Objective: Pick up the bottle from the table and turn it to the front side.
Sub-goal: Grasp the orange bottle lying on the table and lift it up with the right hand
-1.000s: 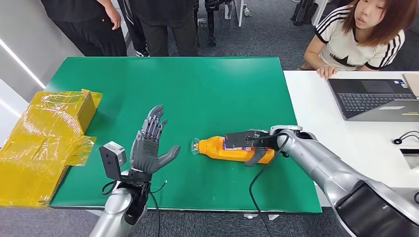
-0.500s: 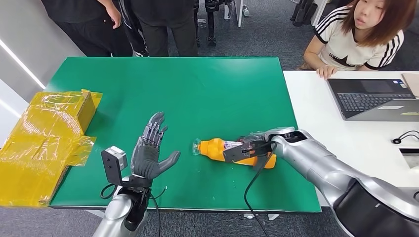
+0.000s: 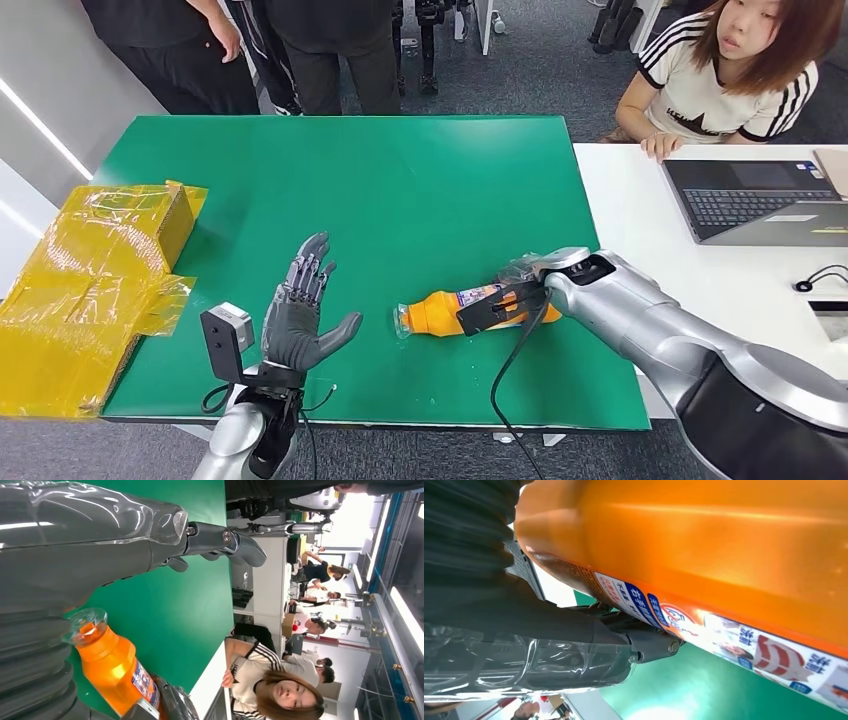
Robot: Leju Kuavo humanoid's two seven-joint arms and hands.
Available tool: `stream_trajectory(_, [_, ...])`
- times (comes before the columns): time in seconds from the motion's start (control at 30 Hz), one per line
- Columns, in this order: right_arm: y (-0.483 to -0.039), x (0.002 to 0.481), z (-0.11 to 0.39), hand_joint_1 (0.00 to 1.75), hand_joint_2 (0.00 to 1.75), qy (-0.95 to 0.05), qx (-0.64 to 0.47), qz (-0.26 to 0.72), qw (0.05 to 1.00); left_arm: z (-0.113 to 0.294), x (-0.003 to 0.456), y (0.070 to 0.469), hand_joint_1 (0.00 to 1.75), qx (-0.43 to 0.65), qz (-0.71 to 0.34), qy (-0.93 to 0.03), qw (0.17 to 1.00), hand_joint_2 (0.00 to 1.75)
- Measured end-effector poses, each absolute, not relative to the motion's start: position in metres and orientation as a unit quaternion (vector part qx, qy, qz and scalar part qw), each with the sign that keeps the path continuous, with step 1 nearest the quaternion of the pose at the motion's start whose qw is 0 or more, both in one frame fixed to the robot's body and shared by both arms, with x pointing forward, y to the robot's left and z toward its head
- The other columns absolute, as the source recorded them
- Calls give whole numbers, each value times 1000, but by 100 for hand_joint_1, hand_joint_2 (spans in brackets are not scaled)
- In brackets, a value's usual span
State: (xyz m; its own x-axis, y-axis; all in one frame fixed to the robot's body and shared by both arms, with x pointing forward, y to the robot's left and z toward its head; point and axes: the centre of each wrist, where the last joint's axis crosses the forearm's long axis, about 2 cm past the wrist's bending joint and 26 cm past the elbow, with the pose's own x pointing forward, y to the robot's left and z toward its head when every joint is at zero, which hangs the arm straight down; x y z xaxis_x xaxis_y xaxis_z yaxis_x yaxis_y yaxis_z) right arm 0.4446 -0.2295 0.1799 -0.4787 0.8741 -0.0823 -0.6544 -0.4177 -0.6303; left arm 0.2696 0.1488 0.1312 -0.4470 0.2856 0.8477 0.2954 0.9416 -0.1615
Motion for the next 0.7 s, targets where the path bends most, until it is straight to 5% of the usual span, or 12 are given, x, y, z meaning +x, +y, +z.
stream_trajectory(0.4, [-244,437,159,175,175,-450,-105,700,544,127,266,163,0,-141,3,-857,496,175])
stream_trajectory(0.7, [-274,381,98,175,175,-593,20,520,614,126,253,177,0,-109,11,-869,482,175])
